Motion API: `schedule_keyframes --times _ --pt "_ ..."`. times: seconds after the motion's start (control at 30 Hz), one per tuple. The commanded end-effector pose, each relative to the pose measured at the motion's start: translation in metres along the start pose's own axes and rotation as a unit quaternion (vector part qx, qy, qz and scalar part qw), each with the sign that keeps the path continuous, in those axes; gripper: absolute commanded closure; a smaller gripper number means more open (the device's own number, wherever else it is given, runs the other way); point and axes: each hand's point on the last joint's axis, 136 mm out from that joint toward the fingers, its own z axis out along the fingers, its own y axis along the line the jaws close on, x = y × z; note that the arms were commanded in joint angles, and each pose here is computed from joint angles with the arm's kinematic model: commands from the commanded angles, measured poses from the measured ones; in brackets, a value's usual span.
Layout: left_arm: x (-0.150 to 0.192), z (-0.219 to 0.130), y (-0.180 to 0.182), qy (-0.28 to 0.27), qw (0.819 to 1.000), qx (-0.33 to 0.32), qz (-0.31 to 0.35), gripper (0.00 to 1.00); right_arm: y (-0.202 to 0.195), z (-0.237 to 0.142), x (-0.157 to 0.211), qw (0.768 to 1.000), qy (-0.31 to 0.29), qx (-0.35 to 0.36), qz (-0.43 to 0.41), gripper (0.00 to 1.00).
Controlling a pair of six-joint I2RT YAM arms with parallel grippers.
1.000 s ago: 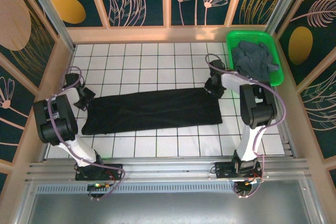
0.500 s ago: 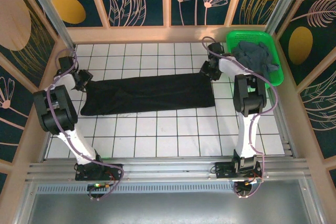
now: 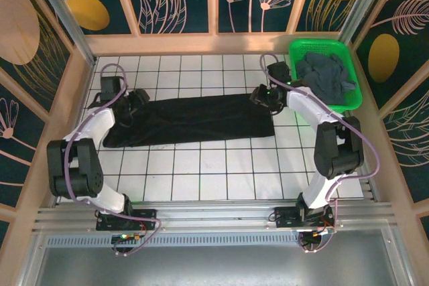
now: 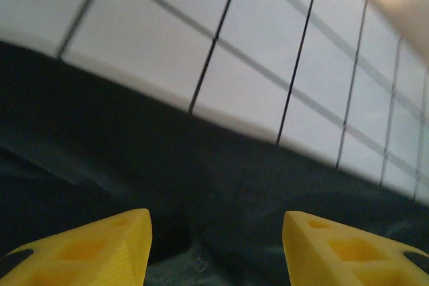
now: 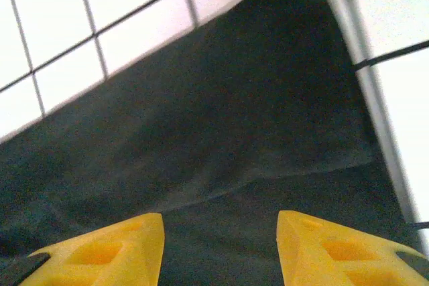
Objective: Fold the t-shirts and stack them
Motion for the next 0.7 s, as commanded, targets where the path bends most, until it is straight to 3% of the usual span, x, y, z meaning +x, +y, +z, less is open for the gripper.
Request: schedule_keyframes --times 0.0,0.17,0.4,0.47,0.67 --pt "0.024 0.017 0.003 0.045 0.998 0.001 0.053 0.45 0.032 -0.003 0.015 0.999 0.016 -0.05 -0.007 0.49" --pt "0.037 0.032 0.018 0.074 0.993 -0.025 0.087 0.44 0.066 -0.003 0.031 0.994 0.04 -0.099 -0.036 0.46" --pt "0.063 0.045 0.022 0.112 0.989 -0.023 0.099 0.49 0.069 -0.008 0.033 0.993 0.041 -0.101 -0.032 0.46" --pt "0.068 0.045 0.024 0.115 0.988 -0.025 0.097 0.54 0.069 -0.008 0.032 0.994 0.04 -0.101 -0.032 0.46" --pt "0.065 0.033 0.01 0.107 0.99 -0.016 0.091 0.91 0.068 -0.007 0.029 0.994 0.038 -0.095 -0.028 0.46"
